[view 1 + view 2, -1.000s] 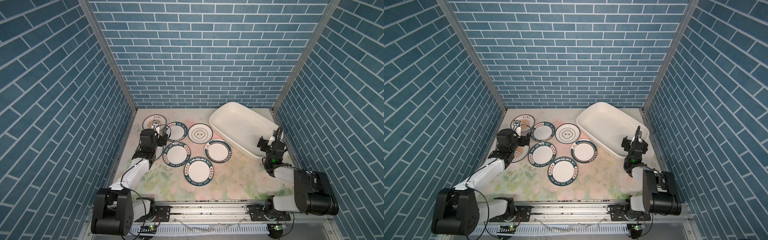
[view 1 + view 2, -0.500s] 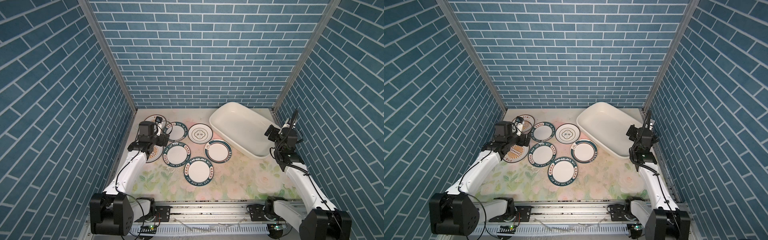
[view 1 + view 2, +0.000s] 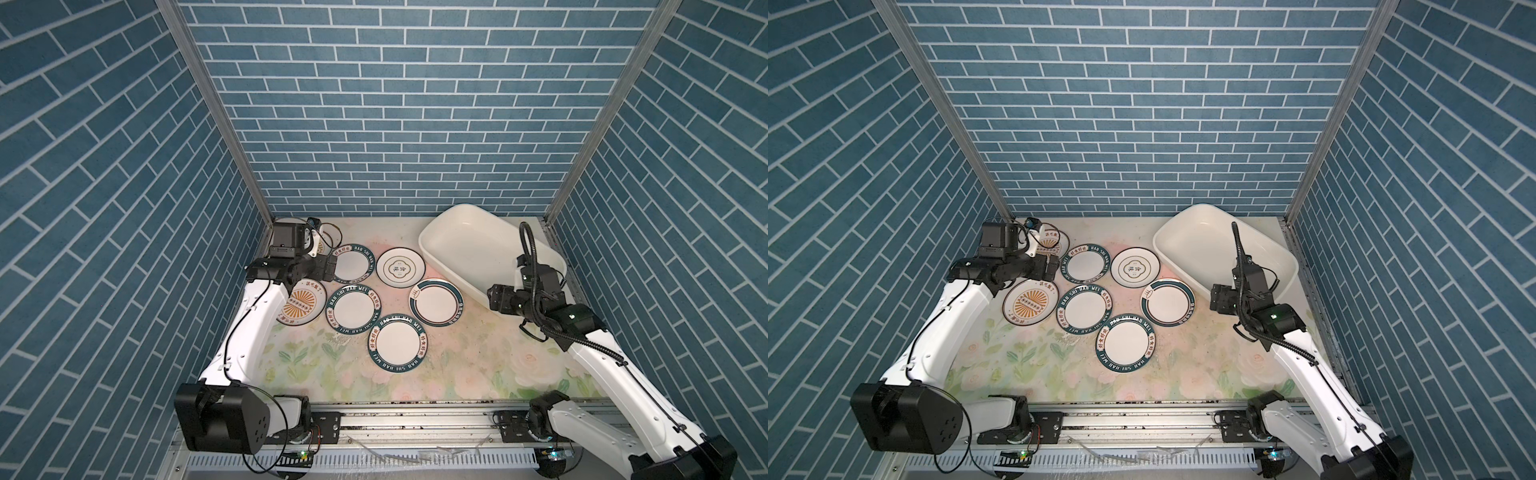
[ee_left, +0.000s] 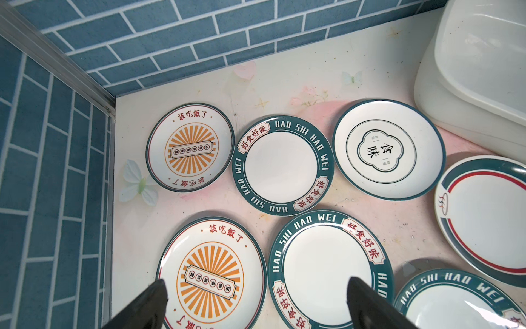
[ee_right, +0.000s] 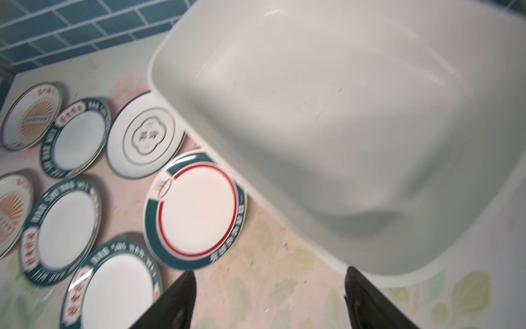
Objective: Place the plates into the plastic bin on the countertop
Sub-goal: Pick up the plate from the bottom-center of the table.
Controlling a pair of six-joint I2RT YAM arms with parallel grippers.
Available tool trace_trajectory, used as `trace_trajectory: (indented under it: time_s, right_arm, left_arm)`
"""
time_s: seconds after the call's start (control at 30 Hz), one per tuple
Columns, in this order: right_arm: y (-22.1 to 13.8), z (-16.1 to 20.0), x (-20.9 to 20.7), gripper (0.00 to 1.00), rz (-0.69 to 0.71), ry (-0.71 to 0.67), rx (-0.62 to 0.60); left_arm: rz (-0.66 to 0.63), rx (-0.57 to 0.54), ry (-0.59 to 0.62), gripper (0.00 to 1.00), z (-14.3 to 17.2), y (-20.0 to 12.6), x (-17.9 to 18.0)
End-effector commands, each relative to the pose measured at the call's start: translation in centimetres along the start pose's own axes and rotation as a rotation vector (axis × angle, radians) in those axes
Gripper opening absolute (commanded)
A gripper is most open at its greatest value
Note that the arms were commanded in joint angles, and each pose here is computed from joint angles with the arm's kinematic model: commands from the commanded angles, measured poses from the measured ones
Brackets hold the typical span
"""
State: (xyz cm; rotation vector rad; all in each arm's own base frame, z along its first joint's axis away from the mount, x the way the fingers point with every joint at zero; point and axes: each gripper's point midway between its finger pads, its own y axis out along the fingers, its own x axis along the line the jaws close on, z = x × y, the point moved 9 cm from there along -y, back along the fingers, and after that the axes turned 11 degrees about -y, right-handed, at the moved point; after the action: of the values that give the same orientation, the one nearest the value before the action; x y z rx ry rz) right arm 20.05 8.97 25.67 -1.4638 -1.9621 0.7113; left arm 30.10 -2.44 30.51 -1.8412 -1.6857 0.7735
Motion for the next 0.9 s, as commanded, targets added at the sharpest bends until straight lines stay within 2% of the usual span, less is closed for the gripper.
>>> trace_trajectory:
  time_s: [0.0, 0.07, 0.2, 0.43, 0.57, 0.63, 0.77, 0.87]
  right_arm:
    - [-0.9, 3.2, 1.7, 0.82, -0.148, 0.138, 0.115]
    - [-0.8, 5.1, 2.0, 0.82, -0.159, 0.185, 0.143]
    - [0.2, 8.0, 2.6, 0.80, -0.204, 0.271, 0.120]
    - [2.8, 8.9, 3.9, 0.79, -0.223, 0.271, 0.139]
    - [5.0, 9.0, 5.4, 0.77, -0.293, 0.317, 0.122]
    - [5.5, 8.8, 6.3, 0.76, -0.321, 0.296, 0.132]
    - [6.1, 8.9, 7.9, 0.76, -0.351, 0.216, 0.218]
    - [6.4, 9.3, 8.6, 0.75, -0.383, 0.208, 0.246]
  left_arm:
    - [0.037, 0.015, -0.053, 1.00, 0.4, -0.9, -0.3]
    - [0.060, 0.005, -0.068, 1.00, 0.8, -0.6, -0.5]
    - [0.137, -0.014, -0.076, 1.00, 1.9, -0.1, -1.0]
    - [0.193, 0.022, -0.088, 1.00, 2.8, 0.4, -1.5]
    - [0.199, 0.029, -0.103, 1.00, 3.4, 0.4, -1.5]
    - [0.197, 0.035, -0.125, 1.00, 3.7, 0.5, -1.5]
    - [0.180, 0.102, -0.169, 0.99, 4.5, 0.6, -1.4]
    - [0.168, 0.208, -0.213, 1.00, 5.4, 0.8, -1.4]
